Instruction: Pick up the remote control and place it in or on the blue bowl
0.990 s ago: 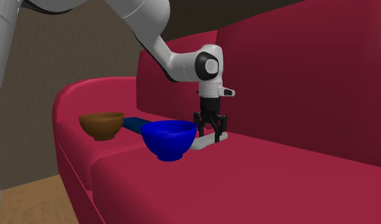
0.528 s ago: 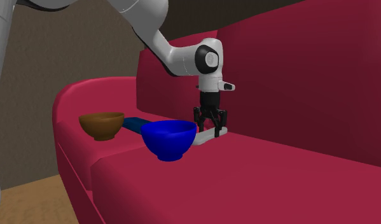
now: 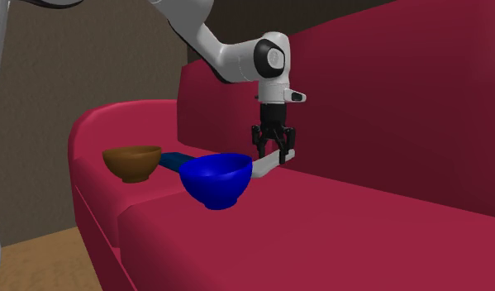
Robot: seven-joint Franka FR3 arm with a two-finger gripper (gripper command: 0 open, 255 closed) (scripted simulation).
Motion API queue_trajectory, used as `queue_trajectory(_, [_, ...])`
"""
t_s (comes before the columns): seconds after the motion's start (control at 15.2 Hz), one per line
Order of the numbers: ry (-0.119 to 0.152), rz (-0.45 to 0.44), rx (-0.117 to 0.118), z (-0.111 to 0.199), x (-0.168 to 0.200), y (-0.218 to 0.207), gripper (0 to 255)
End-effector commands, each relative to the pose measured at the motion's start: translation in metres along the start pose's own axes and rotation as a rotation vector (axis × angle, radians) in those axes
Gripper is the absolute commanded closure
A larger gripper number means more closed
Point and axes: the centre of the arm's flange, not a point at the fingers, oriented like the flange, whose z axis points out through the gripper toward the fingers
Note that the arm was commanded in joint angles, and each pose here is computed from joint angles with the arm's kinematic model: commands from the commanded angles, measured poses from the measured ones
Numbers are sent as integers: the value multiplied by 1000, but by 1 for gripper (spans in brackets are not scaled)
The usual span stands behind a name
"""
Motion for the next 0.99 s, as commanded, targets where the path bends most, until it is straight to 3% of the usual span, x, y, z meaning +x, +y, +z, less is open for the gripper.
queue_trajectory(0.0, [0, 0, 0, -10, 0, 0, 255])
queue_trajectory(0.92, [0, 0, 0, -84, 1, -1, 255])
